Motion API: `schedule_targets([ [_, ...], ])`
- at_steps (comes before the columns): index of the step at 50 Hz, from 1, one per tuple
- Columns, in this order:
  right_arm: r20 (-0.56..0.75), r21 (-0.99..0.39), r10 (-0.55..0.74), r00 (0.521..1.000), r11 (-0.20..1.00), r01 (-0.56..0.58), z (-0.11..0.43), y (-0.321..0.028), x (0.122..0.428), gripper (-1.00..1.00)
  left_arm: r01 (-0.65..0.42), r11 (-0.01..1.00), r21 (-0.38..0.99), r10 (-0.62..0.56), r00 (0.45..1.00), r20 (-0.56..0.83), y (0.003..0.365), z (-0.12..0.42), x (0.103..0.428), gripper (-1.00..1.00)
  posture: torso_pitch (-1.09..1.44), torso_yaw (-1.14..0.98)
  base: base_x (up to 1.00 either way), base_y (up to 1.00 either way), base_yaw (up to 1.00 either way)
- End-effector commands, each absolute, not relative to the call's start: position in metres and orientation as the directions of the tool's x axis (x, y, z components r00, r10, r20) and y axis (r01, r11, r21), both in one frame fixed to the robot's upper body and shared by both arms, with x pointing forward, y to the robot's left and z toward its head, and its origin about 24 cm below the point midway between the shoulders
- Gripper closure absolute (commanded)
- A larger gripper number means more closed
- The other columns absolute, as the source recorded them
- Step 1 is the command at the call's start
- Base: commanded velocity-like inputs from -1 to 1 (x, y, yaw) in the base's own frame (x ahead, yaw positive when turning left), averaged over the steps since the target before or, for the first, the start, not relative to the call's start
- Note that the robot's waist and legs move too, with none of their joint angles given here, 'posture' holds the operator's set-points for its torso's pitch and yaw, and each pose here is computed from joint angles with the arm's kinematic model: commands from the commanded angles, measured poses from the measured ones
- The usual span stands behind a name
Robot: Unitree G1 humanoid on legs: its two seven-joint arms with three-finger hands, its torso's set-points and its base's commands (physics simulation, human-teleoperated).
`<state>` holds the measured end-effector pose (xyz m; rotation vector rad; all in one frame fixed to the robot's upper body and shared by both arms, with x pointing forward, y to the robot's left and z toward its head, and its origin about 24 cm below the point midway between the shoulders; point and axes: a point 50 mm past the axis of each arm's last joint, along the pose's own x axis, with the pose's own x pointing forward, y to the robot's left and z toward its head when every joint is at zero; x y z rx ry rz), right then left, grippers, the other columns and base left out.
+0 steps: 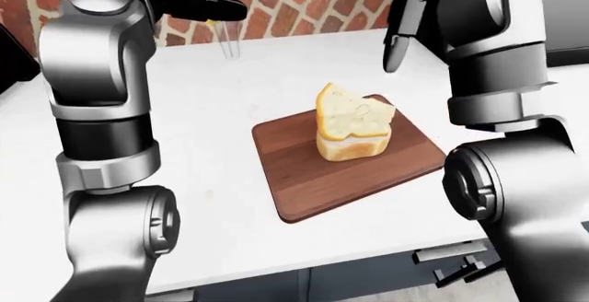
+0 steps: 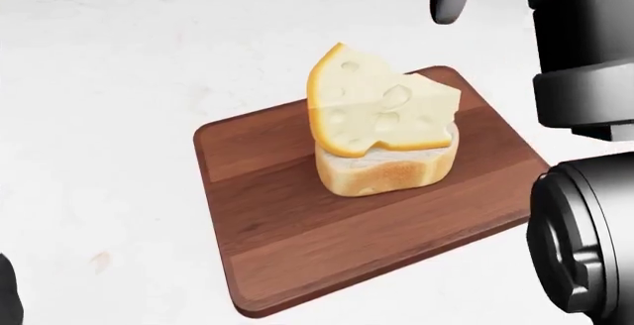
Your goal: Pick up the wedge of cheese and place it on the slice of bread to prepare a simple cheese on bread dish.
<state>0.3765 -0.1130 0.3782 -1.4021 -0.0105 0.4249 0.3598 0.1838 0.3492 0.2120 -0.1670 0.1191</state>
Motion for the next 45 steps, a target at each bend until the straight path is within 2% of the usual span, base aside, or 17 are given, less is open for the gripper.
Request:
schedule_targets([
  [1, -0.134, -0.971, 0.303, 0.944, 0.150, -0.186, 0.401, -0.115, 0.368, -1.00, -0.156, 0.969, 0.193, 0.099, 0.956, 0.278, 0.183, 0.373, 0.350, -1.00, 0.00, 0.00, 0.00, 0.00, 0.00],
  [9, -0.042, -0.937, 0.308, 0.951, 0.318, -0.144, 0.417, -0.125, 0.368, -1.00, -0.164, 0.967, 0.193, 0.105, 0.954, 0.282, 0.184, 0.379, 0.353, -1.00, 0.00, 0.00, 0.00, 0.00, 0.00],
  [12, -0.006, -0.933, 0.302, 0.953, 0.342, -0.114, 0.420, -0.129, 0.368, -1.00, -0.168, 0.966, 0.195, 0.109, 0.953, 0.282, 0.184, 0.379, 0.354, -1.00, 0.00, 0.00, 0.00, 0.00, 0.00],
  [17, 0.098, -0.852, 0.327, 0.940, 0.515, -0.090, 0.432, -0.128, 0.364, -1.00, -0.167, 0.969, 0.180, 0.111, 0.952, 0.287, 0.184, 0.382, 0.355, -1.00, 0.00, 0.00, 0.00, 0.00, 0.00],
  [19, 0.119, -0.837, 0.321, 0.940, 0.542, -0.079, 0.433, -0.131, 0.364, -1.00, -0.165, 0.970, 0.177, 0.110, 0.952, 0.286, 0.183, 0.384, 0.355, -1.00, 0.00, 0.00, 0.00, 0.00, 0.00],
  [29, 0.213, -0.753, 0.296, 0.931, 0.657, -0.036, 0.445, -0.140, 0.358, -1.00, -0.154, 0.979, 0.136, 0.104, 0.942, 0.320, 0.176, 0.404, 0.352, -1.00, 0.00, 0.00, 0.00, 0.00, 0.00],
  [45, 0.309, -0.731, 0.262, 0.914, 0.680, 0.052, 0.470, -0.145, 0.341, -1.00, -0.152, 0.980, 0.127, 0.098, 0.929, 0.358, 0.172, 0.422, 0.344, -1.00, 0.00, 0.00, 0.00, 0.00, 0.00],
])
